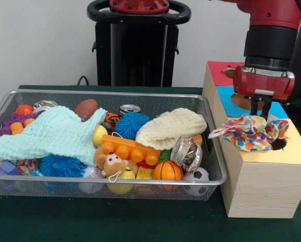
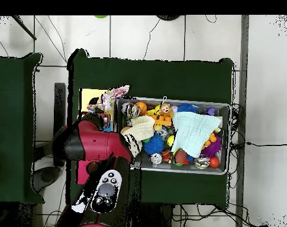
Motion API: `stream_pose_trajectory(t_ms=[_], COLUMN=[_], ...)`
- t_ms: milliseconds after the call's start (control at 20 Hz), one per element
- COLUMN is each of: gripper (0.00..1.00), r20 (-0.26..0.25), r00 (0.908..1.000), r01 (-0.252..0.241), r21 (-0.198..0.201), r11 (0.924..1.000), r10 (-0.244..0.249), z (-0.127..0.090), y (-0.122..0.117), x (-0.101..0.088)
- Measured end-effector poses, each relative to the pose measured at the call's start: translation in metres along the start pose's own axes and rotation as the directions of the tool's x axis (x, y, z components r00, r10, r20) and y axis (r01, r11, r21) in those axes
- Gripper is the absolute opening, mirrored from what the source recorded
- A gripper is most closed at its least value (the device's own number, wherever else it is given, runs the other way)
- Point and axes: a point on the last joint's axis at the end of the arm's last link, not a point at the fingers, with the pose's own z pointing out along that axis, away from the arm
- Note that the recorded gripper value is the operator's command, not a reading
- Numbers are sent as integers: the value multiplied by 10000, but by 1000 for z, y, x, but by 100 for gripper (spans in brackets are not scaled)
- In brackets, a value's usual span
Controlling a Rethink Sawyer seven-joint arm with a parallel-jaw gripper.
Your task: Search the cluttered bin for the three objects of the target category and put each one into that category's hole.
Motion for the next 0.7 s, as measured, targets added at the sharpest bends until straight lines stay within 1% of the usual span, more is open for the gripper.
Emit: stream_pose_trajectory(t_ms=[300,500,700], gripper=[0,0,0], r20=[13,-162,-185], r00=[9997,9995,9987], r01=[-225,-288,-476], r21=[-246,-425,-668], r11=[9994,9987,9966], r10=[225,281,465], z=[5,13,19], y=[6,14,18], x=[-3,4,3])
